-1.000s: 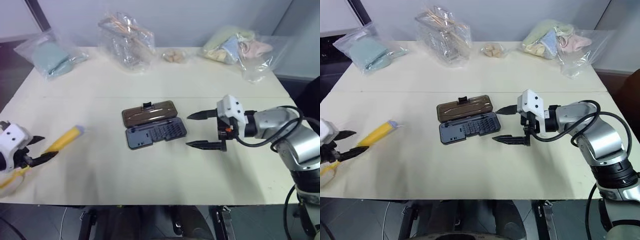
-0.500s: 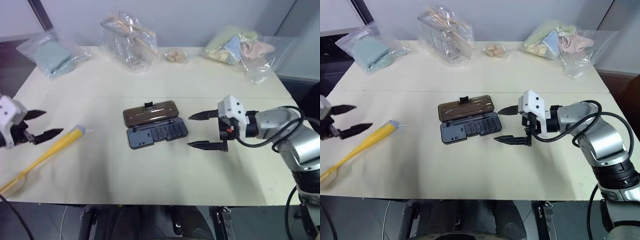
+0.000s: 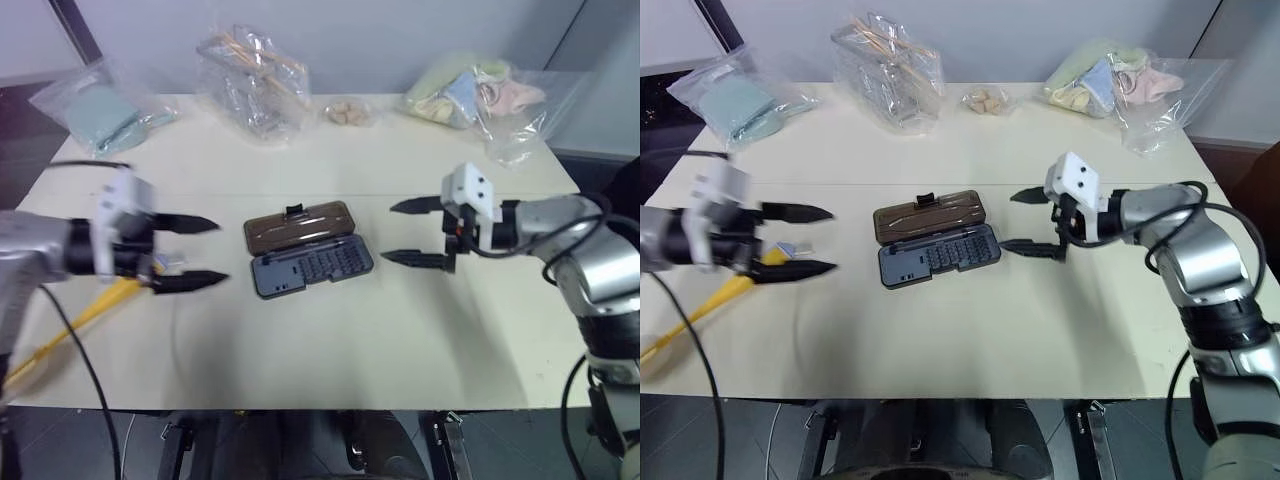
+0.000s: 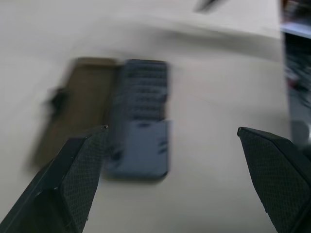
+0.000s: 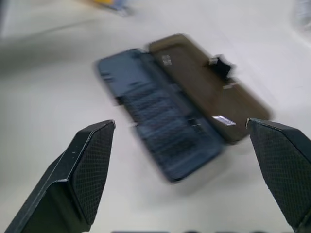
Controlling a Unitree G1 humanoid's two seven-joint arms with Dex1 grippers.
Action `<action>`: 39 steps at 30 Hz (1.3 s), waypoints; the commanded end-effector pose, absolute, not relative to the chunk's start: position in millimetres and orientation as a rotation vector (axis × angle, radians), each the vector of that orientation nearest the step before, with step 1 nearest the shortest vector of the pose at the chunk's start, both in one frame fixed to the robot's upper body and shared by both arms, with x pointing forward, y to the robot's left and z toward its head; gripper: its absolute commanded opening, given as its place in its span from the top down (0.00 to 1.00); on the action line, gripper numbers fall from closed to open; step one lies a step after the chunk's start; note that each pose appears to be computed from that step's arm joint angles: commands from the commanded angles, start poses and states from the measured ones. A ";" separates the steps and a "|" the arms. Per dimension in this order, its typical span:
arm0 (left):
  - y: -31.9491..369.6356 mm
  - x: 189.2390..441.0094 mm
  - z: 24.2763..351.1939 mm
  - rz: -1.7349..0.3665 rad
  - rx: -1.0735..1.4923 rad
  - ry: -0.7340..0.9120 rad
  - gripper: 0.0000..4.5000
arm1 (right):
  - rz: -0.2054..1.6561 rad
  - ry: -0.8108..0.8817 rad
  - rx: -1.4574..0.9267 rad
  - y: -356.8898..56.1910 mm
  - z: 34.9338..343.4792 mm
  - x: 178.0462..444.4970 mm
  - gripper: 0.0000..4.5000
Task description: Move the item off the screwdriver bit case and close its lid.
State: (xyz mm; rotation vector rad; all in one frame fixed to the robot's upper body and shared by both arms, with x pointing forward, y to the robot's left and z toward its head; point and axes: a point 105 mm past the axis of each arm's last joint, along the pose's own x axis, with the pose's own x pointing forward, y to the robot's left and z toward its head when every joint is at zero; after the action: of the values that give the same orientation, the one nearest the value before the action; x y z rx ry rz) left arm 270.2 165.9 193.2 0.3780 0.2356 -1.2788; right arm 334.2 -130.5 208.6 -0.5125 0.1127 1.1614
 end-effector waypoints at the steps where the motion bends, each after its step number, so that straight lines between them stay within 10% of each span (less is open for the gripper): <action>1: 173.8 279.8 193.4 -1.235 0.456 0.217 0.01 | 1.143 0.078 -0.559 -120.2 216.9 352.5 0.00; 9: 197.1 292.6 204.3 -1.129 0.499 0.176 0.01 | 1.167 0.087 -0.639 -97.3 220.4 385.5 0.00; 22: 177.3 409.9 178.3 -1.048 0.572 0.239 0.01 | 1.492 0.130 -0.607 -113.7 222.4 266.5 0.00; 39: 143.0 437.0 133.3 -0.912 0.646 0.368 0.01 | 1.203 0.164 -0.537 -130.5 229.6 209.9 0.00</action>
State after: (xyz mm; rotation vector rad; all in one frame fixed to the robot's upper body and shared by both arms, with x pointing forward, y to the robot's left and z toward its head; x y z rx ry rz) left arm 434.3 140.0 132.3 0.6268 0.3506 -0.9410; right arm 212.9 -129.4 221.9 -0.5076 0.1961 1.2333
